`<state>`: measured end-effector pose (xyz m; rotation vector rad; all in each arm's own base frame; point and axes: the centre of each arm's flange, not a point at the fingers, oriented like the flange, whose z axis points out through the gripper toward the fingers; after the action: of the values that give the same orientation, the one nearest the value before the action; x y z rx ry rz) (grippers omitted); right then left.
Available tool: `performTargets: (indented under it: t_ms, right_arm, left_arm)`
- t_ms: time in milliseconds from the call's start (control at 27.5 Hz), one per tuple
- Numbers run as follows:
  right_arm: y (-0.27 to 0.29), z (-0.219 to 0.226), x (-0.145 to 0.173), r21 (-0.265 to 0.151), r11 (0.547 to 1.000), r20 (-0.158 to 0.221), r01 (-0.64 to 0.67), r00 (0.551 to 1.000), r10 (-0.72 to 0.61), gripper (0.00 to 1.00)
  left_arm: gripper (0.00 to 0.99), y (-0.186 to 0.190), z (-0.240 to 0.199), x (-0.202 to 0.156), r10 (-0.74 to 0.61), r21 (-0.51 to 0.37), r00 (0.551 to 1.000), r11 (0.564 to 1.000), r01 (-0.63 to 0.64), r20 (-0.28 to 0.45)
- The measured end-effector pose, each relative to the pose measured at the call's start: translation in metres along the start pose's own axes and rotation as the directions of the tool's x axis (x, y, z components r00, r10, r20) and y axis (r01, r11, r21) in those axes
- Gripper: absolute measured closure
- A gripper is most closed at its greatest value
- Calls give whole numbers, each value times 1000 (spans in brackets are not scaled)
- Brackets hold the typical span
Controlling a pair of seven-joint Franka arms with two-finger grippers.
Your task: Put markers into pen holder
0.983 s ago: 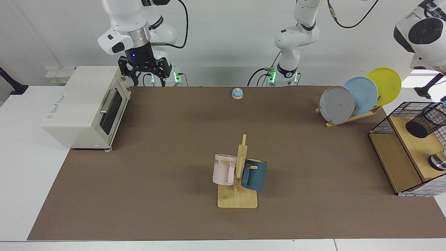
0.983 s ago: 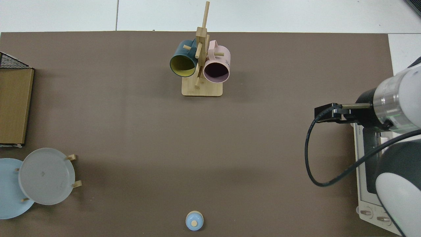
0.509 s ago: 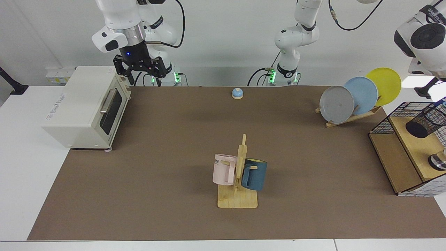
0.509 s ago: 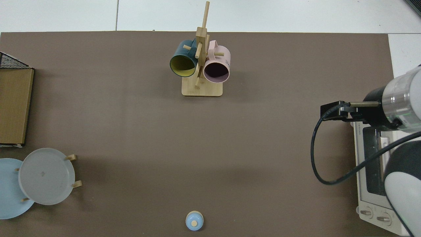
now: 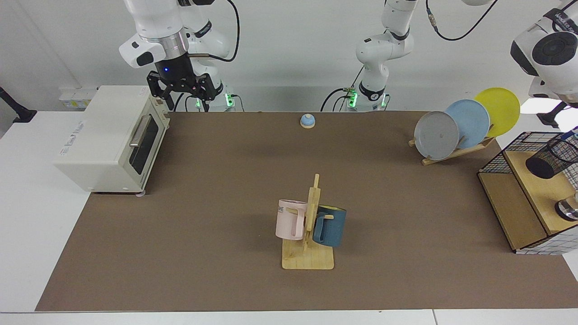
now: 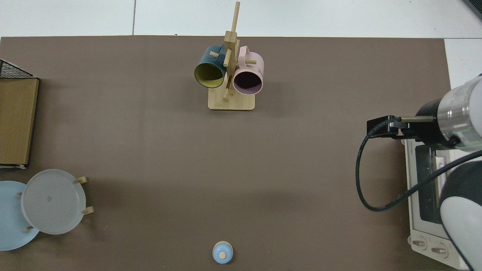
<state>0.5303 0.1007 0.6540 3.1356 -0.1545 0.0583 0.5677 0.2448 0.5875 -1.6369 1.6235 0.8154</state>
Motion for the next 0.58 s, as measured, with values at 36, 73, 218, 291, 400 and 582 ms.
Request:
performTargets:
  t_ms: [36, 73, 218, 291, 400, 582]
  right_arm:
    - [0, 0, 0, 0, 1000, 0, 0, 1000, 0, 0]
    - [0, 0, 0, 0, 1000, 0, 0, 1000, 0, 0]
    - [0, 0, 0, 0, 1000, 0, 0, 1000, 0, 0]
    - [0, 0, 0, 0, 1000, 0, 0, 1000, 0, 0]
    - [0, 0, 0, 0, 1000, 0, 0, 1000, 0, 0]
    - [0, 0, 0, 0, 1000, 0, 0, 1000, 0, 0]
  left_arm:
    - [811, 0, 2, 0, -1, 0, 1000, 1000, 1, -1]
    - [811, 1, 4, -1, -2, -2, 1000, 1000, 2, -2]
    - [811, 3, 18, 0, -6, -13, 1000, 1000, 6, -11]
    - [811, 3, 25, 6, -12, -18, 1000, 1000, 12, -20]
    - [811, -2, 37, 20, -16, -26, 999, 1000, 15, -30]
    - [811, -9, 48, 34, -16, -26, 999, 1000, 15, -40]
